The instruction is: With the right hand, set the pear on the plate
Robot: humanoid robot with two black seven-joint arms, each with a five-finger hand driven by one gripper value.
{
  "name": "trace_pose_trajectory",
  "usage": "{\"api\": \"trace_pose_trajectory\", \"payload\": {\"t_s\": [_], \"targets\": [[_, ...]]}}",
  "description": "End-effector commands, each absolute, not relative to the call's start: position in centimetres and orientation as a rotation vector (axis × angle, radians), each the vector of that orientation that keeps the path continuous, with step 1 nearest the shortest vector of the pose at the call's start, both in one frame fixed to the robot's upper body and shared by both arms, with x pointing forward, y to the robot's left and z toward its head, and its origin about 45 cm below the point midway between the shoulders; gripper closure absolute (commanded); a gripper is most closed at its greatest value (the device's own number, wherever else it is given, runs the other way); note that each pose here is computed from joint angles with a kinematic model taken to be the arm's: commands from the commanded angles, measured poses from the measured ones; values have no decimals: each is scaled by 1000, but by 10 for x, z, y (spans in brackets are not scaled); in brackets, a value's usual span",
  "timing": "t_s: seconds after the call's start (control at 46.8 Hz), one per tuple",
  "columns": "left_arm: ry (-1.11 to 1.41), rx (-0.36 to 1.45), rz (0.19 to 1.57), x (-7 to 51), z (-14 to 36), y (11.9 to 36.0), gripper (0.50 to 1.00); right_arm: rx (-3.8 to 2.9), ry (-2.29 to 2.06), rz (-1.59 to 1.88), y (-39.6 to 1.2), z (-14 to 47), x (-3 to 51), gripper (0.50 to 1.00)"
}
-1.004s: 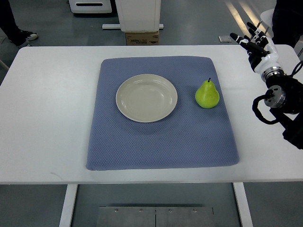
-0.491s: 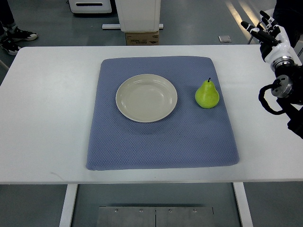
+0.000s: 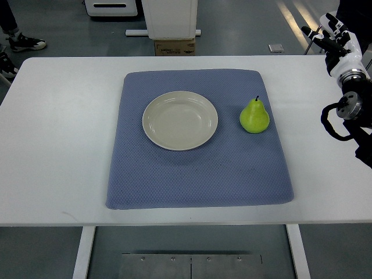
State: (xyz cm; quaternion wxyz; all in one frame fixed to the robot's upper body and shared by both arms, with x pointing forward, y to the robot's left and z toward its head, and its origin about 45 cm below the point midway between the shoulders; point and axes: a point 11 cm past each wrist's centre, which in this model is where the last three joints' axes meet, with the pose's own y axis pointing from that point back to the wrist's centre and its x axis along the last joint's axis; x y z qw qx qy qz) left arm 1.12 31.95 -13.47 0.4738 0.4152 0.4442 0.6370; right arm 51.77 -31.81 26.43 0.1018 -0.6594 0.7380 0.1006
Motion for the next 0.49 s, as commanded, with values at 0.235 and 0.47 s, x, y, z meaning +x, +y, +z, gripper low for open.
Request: {"api": "trace_pose_trajectory", "payload": {"t_s": [0.235,0.47], "targets": [[1087,1016,1558,11,-135,320,500,-1972,2150,317,-312,259,516,500],[1087,1016,1558,11,-135,320,500,-2016,2071,293,-302,271,520,500]]}}
